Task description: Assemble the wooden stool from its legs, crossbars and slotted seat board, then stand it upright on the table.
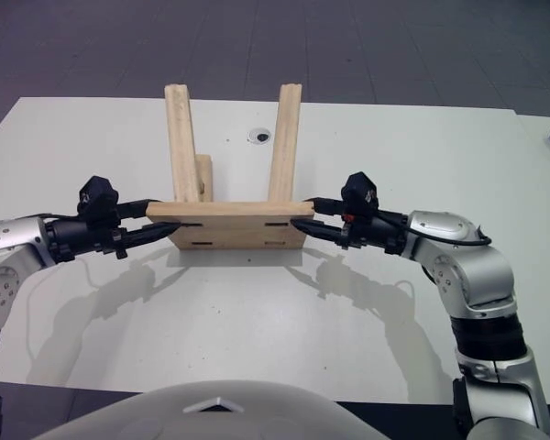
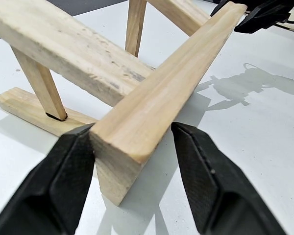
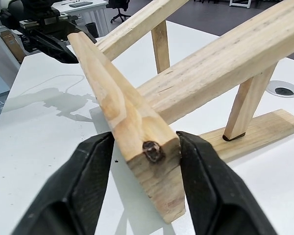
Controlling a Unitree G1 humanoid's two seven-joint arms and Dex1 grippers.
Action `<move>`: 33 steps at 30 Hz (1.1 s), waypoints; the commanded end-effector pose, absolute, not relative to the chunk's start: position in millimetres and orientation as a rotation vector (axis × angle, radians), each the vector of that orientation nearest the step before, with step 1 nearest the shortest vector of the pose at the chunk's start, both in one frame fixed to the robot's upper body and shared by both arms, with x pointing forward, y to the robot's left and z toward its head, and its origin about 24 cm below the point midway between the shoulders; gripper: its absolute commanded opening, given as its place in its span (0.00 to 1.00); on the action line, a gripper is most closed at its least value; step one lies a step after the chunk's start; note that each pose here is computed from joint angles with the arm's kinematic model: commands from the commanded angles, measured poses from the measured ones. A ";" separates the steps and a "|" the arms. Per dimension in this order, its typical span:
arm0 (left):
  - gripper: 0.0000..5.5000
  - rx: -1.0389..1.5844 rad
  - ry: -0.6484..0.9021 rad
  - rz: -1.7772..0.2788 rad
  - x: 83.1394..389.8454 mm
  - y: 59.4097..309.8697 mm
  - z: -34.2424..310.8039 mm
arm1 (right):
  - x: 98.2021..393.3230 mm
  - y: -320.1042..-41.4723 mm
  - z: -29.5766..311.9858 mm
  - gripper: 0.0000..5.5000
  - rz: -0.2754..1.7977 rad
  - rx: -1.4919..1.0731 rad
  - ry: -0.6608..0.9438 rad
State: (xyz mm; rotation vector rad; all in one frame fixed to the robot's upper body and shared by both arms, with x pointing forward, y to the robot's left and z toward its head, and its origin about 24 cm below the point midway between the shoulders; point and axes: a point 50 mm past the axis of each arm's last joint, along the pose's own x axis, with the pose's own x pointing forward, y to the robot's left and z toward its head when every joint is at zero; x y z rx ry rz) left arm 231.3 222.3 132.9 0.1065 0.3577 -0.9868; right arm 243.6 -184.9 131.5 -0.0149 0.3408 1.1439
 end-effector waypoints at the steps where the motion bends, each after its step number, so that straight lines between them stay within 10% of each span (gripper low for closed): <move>1: 0.45 0.050 0.359 -1.123 233.8 217.6 146.6 | 238.3 -175.3 148.9 0.37 1.281 0.124 0.397; 15: 0.40 -0.481 0.166 -1.423 285.5 196.0 266.0 | 282.7 -142.5 235.5 0.34 1.378 0.551 0.544; 33: 0.33 -0.848 0.346 -0.648 402.6 168.4 211.3 | 374.4 -97.8 230.6 0.29 0.653 1.237 0.634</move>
